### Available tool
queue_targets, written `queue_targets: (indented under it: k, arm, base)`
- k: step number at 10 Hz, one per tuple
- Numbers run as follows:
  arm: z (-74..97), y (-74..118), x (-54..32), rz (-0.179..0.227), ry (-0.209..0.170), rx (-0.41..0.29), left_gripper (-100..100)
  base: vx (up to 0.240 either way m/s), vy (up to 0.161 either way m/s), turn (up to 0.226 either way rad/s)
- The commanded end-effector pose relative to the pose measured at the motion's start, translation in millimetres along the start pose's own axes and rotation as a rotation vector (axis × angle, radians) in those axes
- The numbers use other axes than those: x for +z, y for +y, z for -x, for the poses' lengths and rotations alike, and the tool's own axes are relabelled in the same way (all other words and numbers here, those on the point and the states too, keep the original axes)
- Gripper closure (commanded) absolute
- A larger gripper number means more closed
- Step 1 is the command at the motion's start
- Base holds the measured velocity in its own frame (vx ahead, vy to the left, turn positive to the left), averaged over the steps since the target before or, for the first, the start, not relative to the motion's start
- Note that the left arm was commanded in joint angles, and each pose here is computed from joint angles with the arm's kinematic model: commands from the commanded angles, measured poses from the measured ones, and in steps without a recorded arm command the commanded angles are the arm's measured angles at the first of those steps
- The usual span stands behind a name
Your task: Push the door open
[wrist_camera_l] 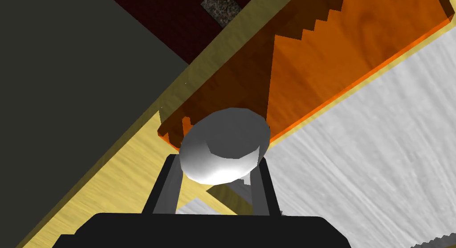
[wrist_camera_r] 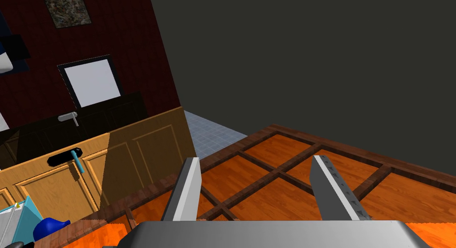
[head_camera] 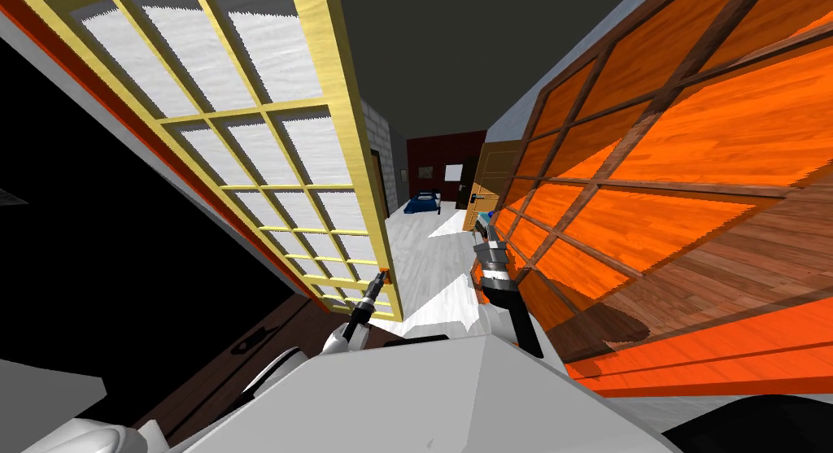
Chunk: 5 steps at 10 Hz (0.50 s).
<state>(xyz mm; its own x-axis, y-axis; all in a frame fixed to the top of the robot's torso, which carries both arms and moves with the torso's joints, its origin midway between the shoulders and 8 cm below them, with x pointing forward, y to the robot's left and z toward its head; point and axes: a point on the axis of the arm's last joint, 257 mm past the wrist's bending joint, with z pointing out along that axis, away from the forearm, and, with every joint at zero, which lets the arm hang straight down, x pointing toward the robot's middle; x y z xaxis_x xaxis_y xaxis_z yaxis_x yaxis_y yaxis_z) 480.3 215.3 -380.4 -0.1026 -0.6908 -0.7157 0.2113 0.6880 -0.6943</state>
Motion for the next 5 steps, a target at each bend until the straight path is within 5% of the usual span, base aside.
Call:
queue_targets:
  k: [1, 4, 5]
  arm:
    - [6.1, 0.2, 1.5, 0.001, -0.016, -0.032, 100]
    - [11.8, 3.5, 1.7, 0.018, -0.048, -0.137, 100]
    - [15.3, 7.8, -4.3, 0.014, -0.038, -0.063, -100]
  base:
    - [0.032, 0.004, -0.024]
    - [0.043, 0.007, -0.05]
    - [0.012, -0.04, 0.065]
